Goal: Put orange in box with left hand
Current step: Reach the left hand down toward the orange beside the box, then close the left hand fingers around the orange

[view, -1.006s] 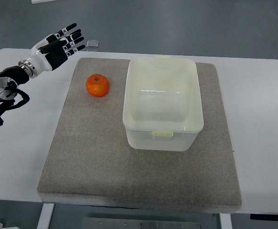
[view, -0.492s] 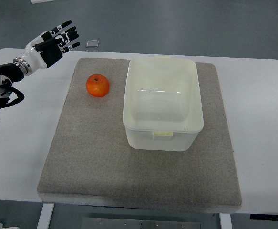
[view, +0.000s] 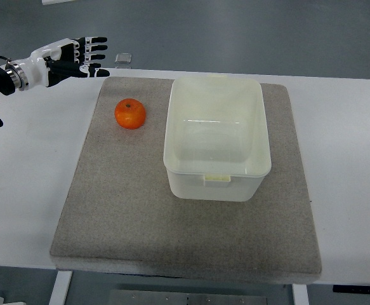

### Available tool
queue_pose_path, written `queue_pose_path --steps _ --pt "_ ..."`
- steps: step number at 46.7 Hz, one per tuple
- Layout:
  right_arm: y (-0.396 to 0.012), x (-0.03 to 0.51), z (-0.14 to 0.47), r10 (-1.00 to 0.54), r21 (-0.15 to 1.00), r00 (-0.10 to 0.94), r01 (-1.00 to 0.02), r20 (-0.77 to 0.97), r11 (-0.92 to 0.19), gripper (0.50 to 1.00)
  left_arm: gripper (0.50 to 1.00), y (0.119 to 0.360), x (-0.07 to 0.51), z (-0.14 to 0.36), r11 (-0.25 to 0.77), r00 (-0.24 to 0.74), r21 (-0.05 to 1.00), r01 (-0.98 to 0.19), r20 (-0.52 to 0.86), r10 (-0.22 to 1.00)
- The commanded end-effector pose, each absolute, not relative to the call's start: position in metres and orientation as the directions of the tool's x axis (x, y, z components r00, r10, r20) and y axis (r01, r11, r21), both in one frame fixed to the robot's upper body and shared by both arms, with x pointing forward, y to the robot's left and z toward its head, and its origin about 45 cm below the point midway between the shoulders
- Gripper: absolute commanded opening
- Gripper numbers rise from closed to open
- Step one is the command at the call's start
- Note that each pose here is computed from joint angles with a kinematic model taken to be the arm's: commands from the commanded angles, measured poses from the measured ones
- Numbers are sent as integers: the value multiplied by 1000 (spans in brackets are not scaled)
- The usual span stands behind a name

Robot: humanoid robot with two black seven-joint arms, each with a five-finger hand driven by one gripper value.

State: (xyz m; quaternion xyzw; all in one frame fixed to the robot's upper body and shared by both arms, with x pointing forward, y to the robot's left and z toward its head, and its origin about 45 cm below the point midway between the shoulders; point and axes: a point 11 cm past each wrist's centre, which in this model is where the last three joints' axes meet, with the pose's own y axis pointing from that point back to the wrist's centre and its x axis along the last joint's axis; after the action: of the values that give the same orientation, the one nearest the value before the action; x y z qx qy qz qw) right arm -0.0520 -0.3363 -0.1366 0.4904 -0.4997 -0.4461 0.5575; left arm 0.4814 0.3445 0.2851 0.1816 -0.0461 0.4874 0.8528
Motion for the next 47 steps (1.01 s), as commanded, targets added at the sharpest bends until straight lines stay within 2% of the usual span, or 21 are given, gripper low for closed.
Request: queue_pose_path --steps 1,9,19,22,25,37,47 --pt "-336 -52 -137 -988 993 103 7 119 121 932 994 340 480 281 476 561 300 -827 371 740" --pt "-336 -52 -137 -988 993 103 7 119 121 932 992 333 482 286 489 599 348 -800 519 610" --pt "-336 -52 -137 -988 993 103 7 119 121 932 992 323 482 282 486 644 433 -759 606 467" --pt "-336 -52 -137 -988 993 103 7 119 121 932 992 303 482 282 520 666 438 -733 615 422" --pt "-336 -52 -137 -988 993 103 7 119 121 932 992 292 480 280 536 679 448 -715 626 383" --pt "-336 -52 -137 -988 993 103 7 119 121 932 992 265 484 265 508 609 459 -729 773 176" --pt "-336 -52 -137 -988 993 103 7 119 121 932 992 263 482 253 486 600 492 -722 796 84"
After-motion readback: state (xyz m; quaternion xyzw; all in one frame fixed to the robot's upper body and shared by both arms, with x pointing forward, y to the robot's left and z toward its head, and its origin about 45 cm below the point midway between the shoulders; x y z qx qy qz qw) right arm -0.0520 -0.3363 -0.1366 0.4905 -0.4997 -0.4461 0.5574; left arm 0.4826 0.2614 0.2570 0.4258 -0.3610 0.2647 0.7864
